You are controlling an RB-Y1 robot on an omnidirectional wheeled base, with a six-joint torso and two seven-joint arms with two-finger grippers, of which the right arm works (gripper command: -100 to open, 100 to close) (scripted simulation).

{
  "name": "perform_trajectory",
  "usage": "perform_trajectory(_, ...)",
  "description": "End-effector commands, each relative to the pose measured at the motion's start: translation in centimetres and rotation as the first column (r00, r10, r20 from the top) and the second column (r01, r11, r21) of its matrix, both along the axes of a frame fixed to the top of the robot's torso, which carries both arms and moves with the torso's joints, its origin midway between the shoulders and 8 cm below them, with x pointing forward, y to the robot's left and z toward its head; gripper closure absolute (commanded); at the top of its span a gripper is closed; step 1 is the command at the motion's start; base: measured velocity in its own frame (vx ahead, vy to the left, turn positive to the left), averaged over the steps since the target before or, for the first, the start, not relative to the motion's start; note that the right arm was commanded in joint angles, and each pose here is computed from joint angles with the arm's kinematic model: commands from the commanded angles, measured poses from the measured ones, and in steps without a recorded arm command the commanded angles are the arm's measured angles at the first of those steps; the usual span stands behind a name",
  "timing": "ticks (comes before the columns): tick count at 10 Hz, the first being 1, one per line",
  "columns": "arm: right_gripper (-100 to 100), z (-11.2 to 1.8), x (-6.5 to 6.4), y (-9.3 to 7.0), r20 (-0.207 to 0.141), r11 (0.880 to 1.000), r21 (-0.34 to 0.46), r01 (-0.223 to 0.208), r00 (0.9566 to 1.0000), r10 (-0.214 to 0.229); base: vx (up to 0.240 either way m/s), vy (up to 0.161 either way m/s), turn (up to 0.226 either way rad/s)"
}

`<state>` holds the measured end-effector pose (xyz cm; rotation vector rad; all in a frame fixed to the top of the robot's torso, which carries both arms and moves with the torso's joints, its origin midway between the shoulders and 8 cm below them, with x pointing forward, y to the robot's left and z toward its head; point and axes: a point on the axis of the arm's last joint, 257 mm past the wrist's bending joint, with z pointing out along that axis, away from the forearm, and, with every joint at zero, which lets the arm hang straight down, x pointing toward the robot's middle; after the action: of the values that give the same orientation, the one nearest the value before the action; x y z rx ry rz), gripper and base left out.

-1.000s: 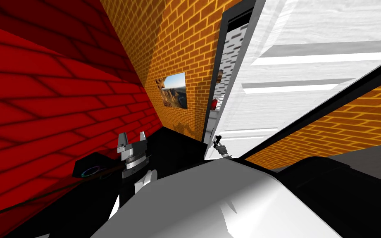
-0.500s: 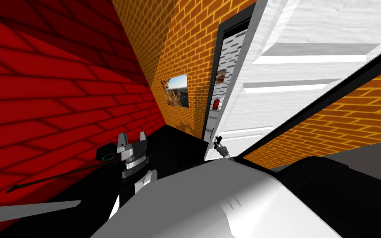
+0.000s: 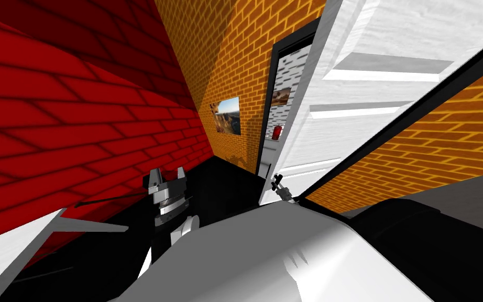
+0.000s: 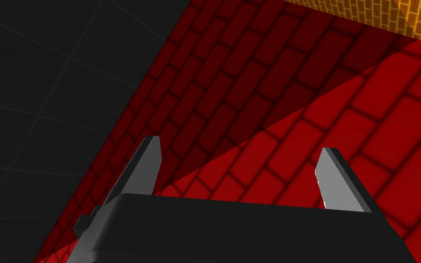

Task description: Pull the door open

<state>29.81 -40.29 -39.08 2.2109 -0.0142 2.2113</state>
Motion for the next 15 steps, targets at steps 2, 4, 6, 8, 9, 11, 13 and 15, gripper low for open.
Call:
perform_trajectory(2, 100, -0.1, -0.3, 0.2, -0.002, 1.000, 0.001, -0.010, 1.0000, 0.010, -0.140, -0.044, 0.048)
perform_trajectory(4, 100, -0.2, -0.8, 0.3, -0.004, 1.000, 0.003, -0.028, 0.9996, 0.028, -0.166, -0.038, 0.153)
perform_trajectory(6, 100, -0.2, -1.1, 0.2, -0.002, 0.999, 0.003, -0.042, 0.9991, 0.042, -0.229, -0.066, 0.143)
perform_trajectory(8, 100, -0.1, -1.5, 0.2, -0.001, 0.998, 0.003, -0.057, 0.9984, 0.057, -0.196, -0.047, 0.127)
perform_trajectory(9, 100, -0.1, -1.6, 0.2, -0.001, 0.998, 0.003, -0.064, 0.9980, 0.064, -0.221, -0.046, 0.127)
perform_trajectory(11, 100, -0.1, -2.0, 0.2, 0.000, 0.997, 0.004, -0.077, 0.9970, 0.077, -0.212, -0.057, 0.125)
perform_trajectory(13, 100, -0.2, -1.9, 0.1, -0.002, 0.997, 0.003, -0.081, 0.9967, 0.081, -0.114, -0.029, 0.076)
perform_trajectory(15, 100, -0.2, -1.9, 0.1, -0.002, 0.996, 0.003, -0.088, 0.9962, 0.088, -0.178, -0.055, 0.125)
